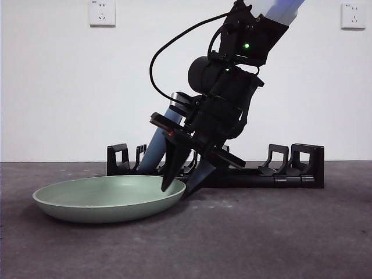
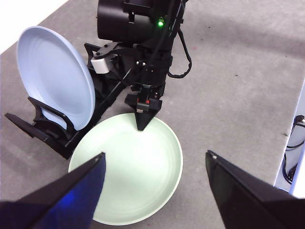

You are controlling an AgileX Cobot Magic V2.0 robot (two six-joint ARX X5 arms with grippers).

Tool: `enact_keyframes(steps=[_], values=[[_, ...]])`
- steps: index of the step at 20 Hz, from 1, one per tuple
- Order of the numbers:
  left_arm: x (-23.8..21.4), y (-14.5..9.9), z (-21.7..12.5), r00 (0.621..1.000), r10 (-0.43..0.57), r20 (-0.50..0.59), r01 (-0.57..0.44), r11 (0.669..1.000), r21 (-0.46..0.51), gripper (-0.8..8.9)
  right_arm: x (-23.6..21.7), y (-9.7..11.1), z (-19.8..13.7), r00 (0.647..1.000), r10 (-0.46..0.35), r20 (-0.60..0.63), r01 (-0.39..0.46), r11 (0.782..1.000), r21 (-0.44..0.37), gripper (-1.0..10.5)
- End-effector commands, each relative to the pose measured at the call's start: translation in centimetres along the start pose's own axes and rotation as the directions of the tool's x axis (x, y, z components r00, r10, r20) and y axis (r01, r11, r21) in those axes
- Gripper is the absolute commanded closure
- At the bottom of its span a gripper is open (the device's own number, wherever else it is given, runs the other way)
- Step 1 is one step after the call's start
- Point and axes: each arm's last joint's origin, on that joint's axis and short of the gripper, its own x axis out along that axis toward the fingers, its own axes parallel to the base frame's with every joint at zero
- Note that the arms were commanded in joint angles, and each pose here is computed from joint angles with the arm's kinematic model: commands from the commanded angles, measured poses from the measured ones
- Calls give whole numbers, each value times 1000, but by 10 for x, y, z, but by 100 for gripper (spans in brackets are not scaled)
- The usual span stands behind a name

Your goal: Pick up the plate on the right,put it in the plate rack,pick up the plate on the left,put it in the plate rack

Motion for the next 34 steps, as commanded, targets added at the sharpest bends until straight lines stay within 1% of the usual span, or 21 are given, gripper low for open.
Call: enact_keyframes(steps=[1, 4, 7, 10, 11, 12, 15, 17, 19, 21, 22, 23, 24, 26, 28, 30, 34], values=[[-1, -1, 0, 1000, -7, 2, 7, 1000, 22, 458, 10, -2, -4, 1000, -10, -21, 10, 1000, 15, 963], [-1, -1, -1, 1000, -12, -9, 13, 999, 44, 458, 9, -3, -5, 999, -42, -32, 43, 999, 19, 963], [0, -2, -3, 999, -24, -31, 26, 998, 64, 458, 8, -3, -6, 998, -43, -40, 43, 999, 21, 963], [2, -5, -3, 998, -50, -48, 54, 995, 81, 458, -2, -3, -6, 998, -44, -41, 45, 999, 29, 963], [3, -6, -3, 997, -62, -51, 66, 994, 87, 458, -8, -2, -6, 998, -44, -38, 45, 999, 27, 963], [5, -9, -2, 995, -80, -53, 86, 990, 115, 458, -19, 0, -6, 998, -44, -33, 45, 999, 17, 963], [16, -18, 2, 984, -163, -68, 174, 963, 206, 458, -66, 5, -8, 999, -53, 2, 53, 999, -7, 963], [27, -27, 6, 973, -212, -89, 228, 935, 270, 458, -104, 6, -14, 997, -69, 28, 69, 997, -16, 963], [39, -36, 12, 972, -210, -109, 236, 899, 368, 457, -138, 6, -22, 994, -93, 60, 94, 996, -5, 963], [53, -47, 19, 978, -168, -127, 210, 837, 505, 457, -167, 2, -32, 991, -108, 77, 107, 994, 18, 963], [62, -53, 23, 984, -116, -138, 175, 798, 577, 457, -179, 0, -38, 991, -116, 73, 114, 993, 29, 963], [69, -57, 25, 986, -79, -146, 154, 763, 627, 457, -187, -1, -43, 990, -122, 67, 120, 992, 33, 963], [78, -63, 27, 986, -53, -159, 148, 721, 677, 457, -196, -3, -47, 990, -123, 63, 121, 992, 48, 963], [96, -71, 29, 985, -10, -174, 137, 665, 735, 458, -207, -3, -54, 993, -93, 69, 89, 994, 65, 963], [109, -76, 31, 984, 25, -176, 120, 635, 763, 458, -214, -1, -57, 994, -71, 78, 66, 996, 65, 963], [119, -78, 32, 984, 29, -177, 122, 615, 779, 459, -218, 1, -59, 994, -70, 87, 65, 996, 60, 963], [130, -81, 31, 983, 29, -184, 128, 611, 781, 473, -222, 4, -61, 993, -71, 93, 66, 996, 59, 963]])
